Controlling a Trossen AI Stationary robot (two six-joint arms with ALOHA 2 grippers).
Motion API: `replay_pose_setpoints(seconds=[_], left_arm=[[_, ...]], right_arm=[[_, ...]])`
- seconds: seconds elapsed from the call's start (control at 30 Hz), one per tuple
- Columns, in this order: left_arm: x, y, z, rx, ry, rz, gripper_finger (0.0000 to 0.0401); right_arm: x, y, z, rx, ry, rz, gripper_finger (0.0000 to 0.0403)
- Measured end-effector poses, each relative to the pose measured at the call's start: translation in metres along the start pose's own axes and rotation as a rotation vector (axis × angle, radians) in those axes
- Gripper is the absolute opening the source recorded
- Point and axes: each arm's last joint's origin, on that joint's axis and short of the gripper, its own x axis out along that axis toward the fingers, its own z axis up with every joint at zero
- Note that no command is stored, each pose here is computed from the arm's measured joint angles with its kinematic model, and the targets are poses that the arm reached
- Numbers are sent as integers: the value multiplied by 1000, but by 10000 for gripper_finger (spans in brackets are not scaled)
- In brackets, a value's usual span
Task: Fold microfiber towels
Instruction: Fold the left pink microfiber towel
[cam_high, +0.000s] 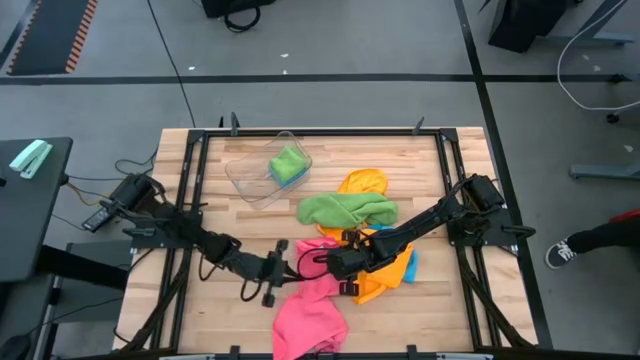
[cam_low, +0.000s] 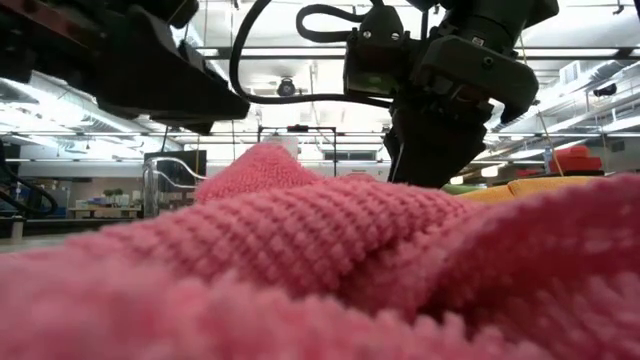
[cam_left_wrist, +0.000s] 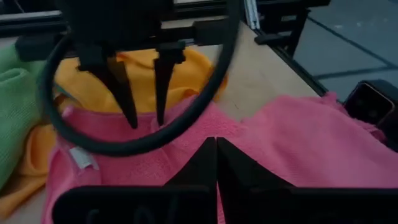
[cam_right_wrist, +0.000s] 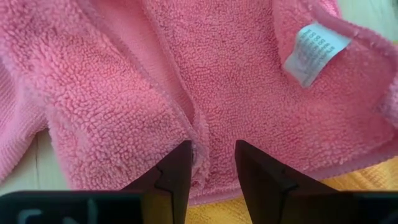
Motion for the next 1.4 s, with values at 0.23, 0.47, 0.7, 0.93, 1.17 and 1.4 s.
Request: replay_pose_setpoints(seconds=[0.23,0.47,0.7,0.93,1.17,1.4], left_arm=[[5,-3,7,-89,-18,-11,89],[12,0,2,-136,13,-47,191],[23,11,-13,-180,64,-7,188],[23,9,-13,-191,76,-64,157],[24,10,-15,-228,93,-141,121],[26,18,-16,-227,110,-107,35]], right_arm=[[0,0,1,2,-12,-1,133],[0,0,1,3,-21,-16,133],[0,0,1,3,-20,-16,133],[0,0,1,3,-20,-16,133],[0,0,2,6,-23,-15,133],[0,0,2,14,-23,-14,133]])
